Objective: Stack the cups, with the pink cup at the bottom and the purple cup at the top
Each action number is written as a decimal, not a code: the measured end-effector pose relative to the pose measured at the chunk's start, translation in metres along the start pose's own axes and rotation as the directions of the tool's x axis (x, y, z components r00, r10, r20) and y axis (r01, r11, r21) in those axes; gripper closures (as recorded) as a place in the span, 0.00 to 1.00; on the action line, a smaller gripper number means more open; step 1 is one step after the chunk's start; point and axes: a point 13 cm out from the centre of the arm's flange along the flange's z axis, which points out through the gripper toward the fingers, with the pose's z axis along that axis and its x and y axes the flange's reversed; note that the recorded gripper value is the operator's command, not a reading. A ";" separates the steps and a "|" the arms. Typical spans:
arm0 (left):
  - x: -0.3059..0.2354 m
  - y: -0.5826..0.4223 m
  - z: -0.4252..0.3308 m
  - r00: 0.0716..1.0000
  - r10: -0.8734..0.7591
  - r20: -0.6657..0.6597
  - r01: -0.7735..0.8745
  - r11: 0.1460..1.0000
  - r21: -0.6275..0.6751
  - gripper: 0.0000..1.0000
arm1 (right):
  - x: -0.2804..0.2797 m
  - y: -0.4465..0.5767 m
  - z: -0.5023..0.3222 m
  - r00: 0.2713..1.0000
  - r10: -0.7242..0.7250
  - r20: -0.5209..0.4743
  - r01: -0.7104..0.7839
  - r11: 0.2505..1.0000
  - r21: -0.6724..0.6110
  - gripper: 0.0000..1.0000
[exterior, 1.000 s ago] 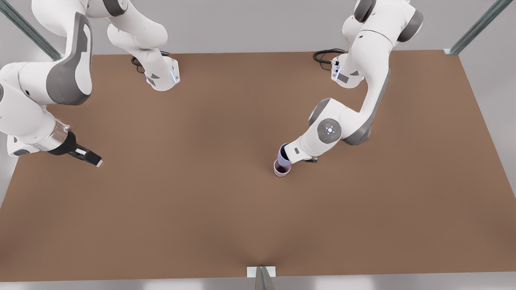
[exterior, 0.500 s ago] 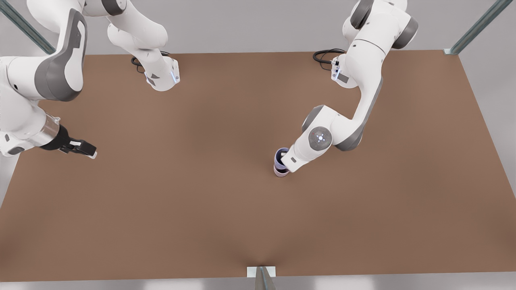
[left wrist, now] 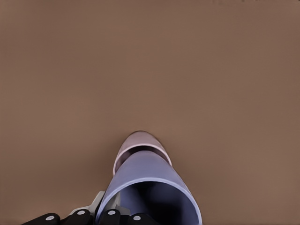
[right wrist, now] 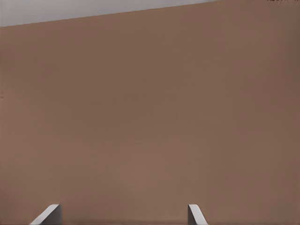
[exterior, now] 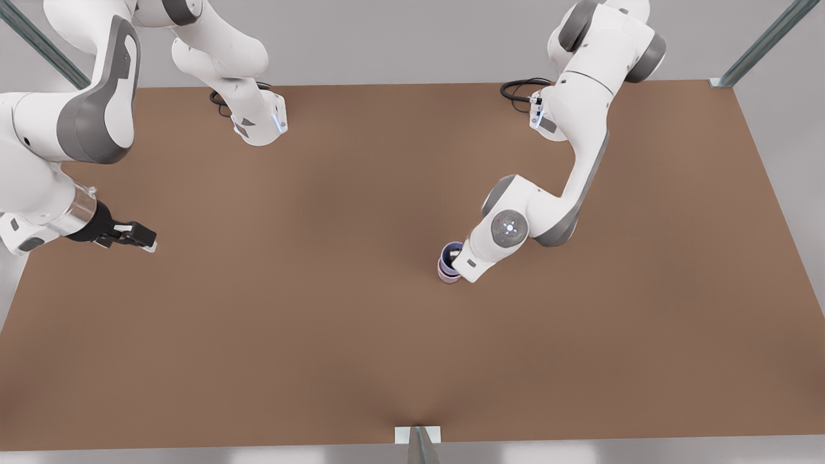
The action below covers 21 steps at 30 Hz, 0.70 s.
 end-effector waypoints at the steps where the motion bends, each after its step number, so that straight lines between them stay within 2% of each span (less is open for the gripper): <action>1: -0.001 0.000 0.002 1.000 -0.006 -0.001 0.006 1.000 0.000 0.74 | 0.000 0.000 0.000 1.000 -0.004 0.000 0.004 1.000 0.000 0.00; 3: -0.001 0.000 0.005 1.000 -0.016 -0.002 0.016 1.000 0.003 0.54 | 0.000 0.000 0.000 1.000 -0.010 0.000 0.010 1.000 0.000 0.00; 5: -0.002 -0.001 0.006 1.000 -0.024 -0.002 0.024 1.000 0.006 0.46 | 0.000 0.000 0.000 1.000 -0.016 0.000 0.016 1.000 0.000 0.00; 21: -0.008 -0.003 -0.004 0.998 -0.059 0.020 0.059 0.998 0.011 0.46 | 0.000 0.000 0.000 0.999 -0.047 0.000 0.047 0.999 0.001 0.00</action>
